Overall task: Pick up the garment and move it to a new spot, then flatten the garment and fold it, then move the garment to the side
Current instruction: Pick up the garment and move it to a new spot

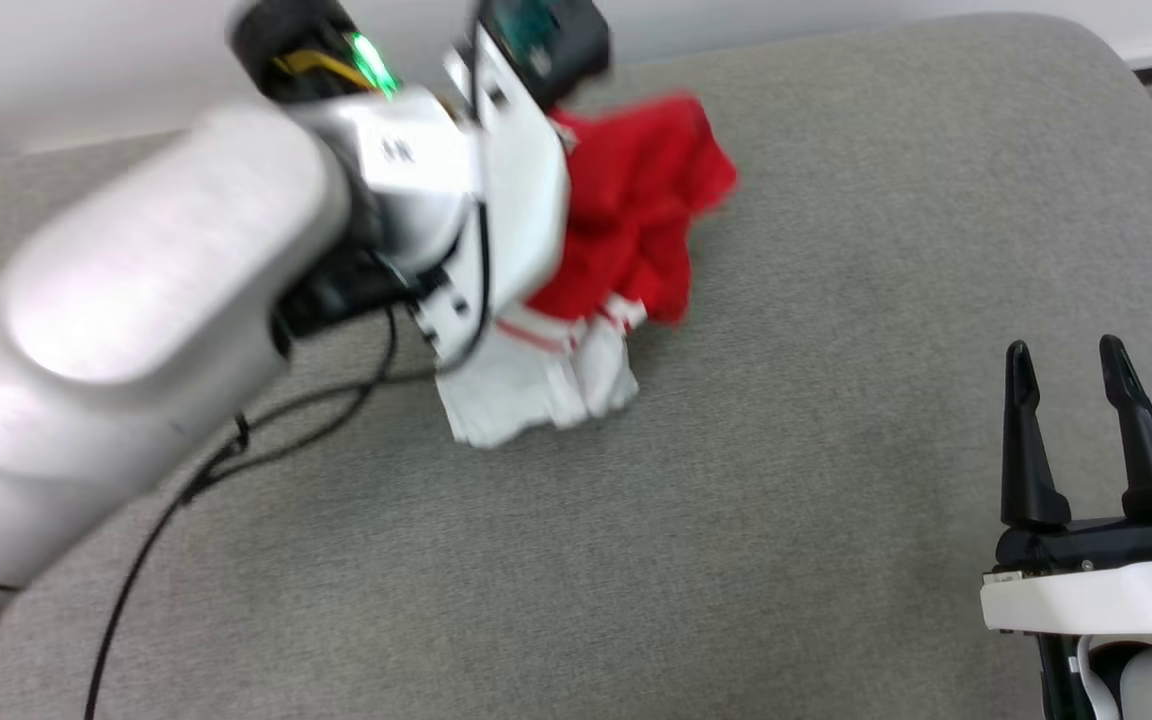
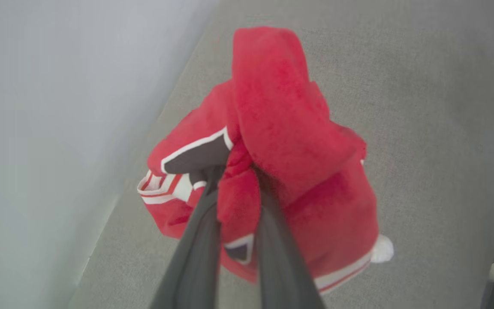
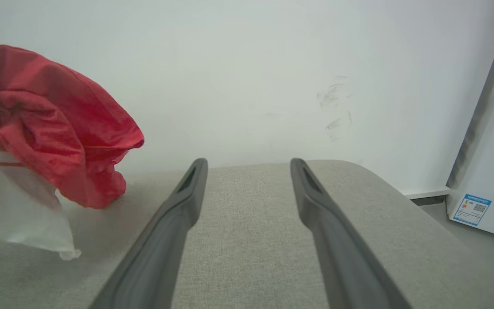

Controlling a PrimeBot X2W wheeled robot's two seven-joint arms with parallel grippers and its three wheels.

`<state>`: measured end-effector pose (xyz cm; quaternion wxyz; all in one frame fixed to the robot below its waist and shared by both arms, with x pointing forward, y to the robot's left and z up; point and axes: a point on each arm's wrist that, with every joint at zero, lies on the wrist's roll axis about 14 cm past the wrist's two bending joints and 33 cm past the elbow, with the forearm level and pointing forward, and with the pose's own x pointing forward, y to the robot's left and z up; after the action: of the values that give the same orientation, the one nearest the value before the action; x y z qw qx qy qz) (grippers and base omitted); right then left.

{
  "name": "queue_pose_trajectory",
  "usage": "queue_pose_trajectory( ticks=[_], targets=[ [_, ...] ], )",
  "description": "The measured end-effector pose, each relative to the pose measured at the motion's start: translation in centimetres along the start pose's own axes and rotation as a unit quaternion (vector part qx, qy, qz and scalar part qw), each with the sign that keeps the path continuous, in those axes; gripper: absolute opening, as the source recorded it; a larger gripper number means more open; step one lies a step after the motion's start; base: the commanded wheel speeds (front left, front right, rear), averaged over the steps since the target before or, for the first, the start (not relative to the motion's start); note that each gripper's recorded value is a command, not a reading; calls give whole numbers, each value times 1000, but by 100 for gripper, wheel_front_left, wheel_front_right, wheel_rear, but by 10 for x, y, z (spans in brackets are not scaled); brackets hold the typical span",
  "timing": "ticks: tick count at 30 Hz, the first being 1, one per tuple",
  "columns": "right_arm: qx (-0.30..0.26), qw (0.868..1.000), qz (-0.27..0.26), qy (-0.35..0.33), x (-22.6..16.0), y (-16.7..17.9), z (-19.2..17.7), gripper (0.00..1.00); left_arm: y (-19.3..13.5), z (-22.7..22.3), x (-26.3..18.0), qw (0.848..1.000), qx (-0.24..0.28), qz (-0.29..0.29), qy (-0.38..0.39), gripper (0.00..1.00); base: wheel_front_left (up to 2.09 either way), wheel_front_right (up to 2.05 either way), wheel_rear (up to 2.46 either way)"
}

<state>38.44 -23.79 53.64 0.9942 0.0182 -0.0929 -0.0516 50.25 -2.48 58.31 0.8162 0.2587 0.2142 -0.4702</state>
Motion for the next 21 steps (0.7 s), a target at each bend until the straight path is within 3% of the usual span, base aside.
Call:
queue_pose_trajectory(
  ticks=[9,14,17,20,21],
  targets=[
    [-8,1000,-14,18,-1,-10,-11,100,-89,-73,56,988,-11,-130,78,0,0,0,0],
    [-9,999,-14,30,2,-9,-20,100,-151,-129,67,969,-33,-197,146,0,0,0,0],
    [-9,999,-12,29,5,-9,-21,100,-167,-147,68,962,-37,-211,168,0,0,0,0],
    [-9,999,-12,31,5,-8,-22,100,-168,-143,71,966,-47,-208,149,0,0,0,0],
    [-8,999,-11,30,5,-8,-22,100,-168,-139,72,968,-47,-204,137,27,0,0,0]
  ],
)
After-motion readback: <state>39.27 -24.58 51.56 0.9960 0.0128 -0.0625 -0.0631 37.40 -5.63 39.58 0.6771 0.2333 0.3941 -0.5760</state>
